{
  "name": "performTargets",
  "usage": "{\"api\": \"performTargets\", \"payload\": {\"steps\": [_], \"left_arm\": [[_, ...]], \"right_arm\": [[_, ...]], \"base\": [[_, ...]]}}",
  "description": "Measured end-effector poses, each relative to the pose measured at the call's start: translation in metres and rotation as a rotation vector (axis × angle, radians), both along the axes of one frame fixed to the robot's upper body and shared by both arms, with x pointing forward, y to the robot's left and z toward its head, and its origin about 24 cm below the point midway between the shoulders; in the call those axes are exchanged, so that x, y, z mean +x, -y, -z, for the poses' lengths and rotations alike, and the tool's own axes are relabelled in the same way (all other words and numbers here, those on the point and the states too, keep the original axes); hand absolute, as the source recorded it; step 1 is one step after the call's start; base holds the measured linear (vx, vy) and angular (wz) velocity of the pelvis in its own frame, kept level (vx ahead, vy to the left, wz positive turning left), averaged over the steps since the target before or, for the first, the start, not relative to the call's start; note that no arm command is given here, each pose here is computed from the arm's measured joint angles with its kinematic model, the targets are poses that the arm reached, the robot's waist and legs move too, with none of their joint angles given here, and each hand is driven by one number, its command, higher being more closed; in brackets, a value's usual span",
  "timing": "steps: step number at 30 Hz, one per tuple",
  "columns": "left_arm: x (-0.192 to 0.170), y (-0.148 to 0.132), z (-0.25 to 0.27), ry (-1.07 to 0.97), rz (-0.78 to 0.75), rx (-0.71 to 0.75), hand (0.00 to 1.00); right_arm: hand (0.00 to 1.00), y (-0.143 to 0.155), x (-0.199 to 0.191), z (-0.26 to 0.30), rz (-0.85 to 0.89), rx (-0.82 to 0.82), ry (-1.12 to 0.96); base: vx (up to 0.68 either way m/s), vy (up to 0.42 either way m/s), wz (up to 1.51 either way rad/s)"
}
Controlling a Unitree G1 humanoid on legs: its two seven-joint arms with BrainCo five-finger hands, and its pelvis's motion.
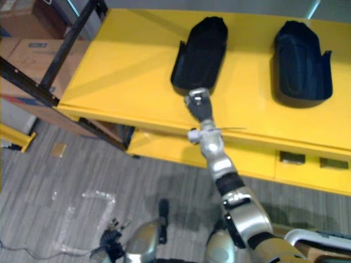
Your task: Walk over and take plastic housings, then place them on the shelf
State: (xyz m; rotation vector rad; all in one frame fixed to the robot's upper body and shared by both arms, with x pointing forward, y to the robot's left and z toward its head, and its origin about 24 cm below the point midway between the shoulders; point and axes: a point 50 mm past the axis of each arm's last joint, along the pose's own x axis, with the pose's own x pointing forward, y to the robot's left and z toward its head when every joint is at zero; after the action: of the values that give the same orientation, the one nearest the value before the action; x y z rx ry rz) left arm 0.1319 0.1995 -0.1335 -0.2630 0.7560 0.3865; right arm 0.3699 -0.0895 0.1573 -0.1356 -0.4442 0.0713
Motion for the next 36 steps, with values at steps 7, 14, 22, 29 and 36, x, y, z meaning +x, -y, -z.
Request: {"api": "performTargets", "payload": {"steps": [7, 14, 22, 29, 36], "left_arm": [[0.001, 0.000, 0.000, -0.001, 0.008, -0.003, 0.00], [0.000, 0.001, 0.000, -0.006, 0.014, -0.002, 0.00], [-0.006, 0.001, 0.004, -0.034, 0.016, 0.005, 0.00], [-0.031, -0.015, 0.012, -0.120, -0.028, 0.046, 0.00], [-0.041, -0.017, 0.017, -0.173, -0.051, 0.051, 0.00]], "right_arm": [[1.00, 0.004, 0.003, -0.007, 0.024, 0.010, 0.029], [1.00, -0.003, 0.000, -0.006, -0.002, 0.031, 0.039], [1.00, -0.027, -0.039, 0.028, -0.100, 0.110, -0.008], [1.00, -0.032, -0.088, 0.060, -0.199, 0.159, -0.089], [1.00, -0.014, -0.114, 0.071, -0.268, 0.217, -0.131]], "base": [[0.00, -0.008, 0.07], [0.00, -0.008, -0.11], [0.03, -0.002, -0.26], [0.07, 0.008, -0.13], [-0.01, -0.001, -0.07]]}}
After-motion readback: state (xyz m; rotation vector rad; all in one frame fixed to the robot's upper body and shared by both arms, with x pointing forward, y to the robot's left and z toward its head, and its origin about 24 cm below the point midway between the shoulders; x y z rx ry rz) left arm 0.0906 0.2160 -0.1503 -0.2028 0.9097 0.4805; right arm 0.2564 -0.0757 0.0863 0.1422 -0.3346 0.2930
